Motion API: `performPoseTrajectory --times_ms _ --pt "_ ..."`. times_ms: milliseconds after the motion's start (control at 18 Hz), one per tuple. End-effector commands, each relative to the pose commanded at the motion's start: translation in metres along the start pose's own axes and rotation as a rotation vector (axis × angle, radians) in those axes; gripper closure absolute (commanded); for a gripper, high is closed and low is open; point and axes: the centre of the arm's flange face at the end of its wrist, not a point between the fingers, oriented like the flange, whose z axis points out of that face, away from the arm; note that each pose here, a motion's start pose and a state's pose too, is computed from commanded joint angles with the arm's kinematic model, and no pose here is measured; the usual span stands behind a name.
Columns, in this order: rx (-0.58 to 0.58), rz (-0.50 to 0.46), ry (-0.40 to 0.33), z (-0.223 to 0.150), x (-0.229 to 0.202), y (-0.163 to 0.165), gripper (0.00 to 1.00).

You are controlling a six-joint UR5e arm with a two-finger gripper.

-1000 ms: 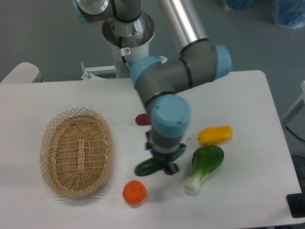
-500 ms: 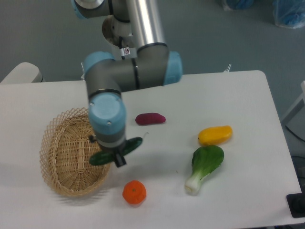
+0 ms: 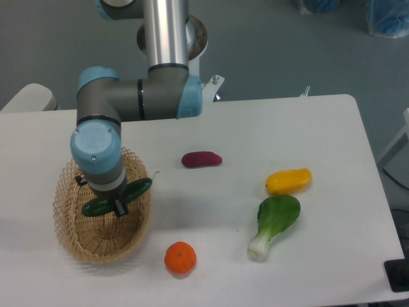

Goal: Place the cucumber in the basket
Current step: 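Lower the cucumber into the basket and open the gripper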

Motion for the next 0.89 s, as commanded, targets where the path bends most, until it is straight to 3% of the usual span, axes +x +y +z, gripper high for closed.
performPoseTrajectory --times_ms 278,556,722,889 --pt "0.008 -0.139 -0.022 0.012 0.006 -0.01 0.62" --pt "0.012 -0.214 -0.027 0.021 0.005 -0.017 0.58" --pt "0.031 -0.222 -0.057 0.023 0.001 -0.02 0.38" --pt "0.036 -0.226 -0.07 0.023 -0.002 -0.021 0.03"
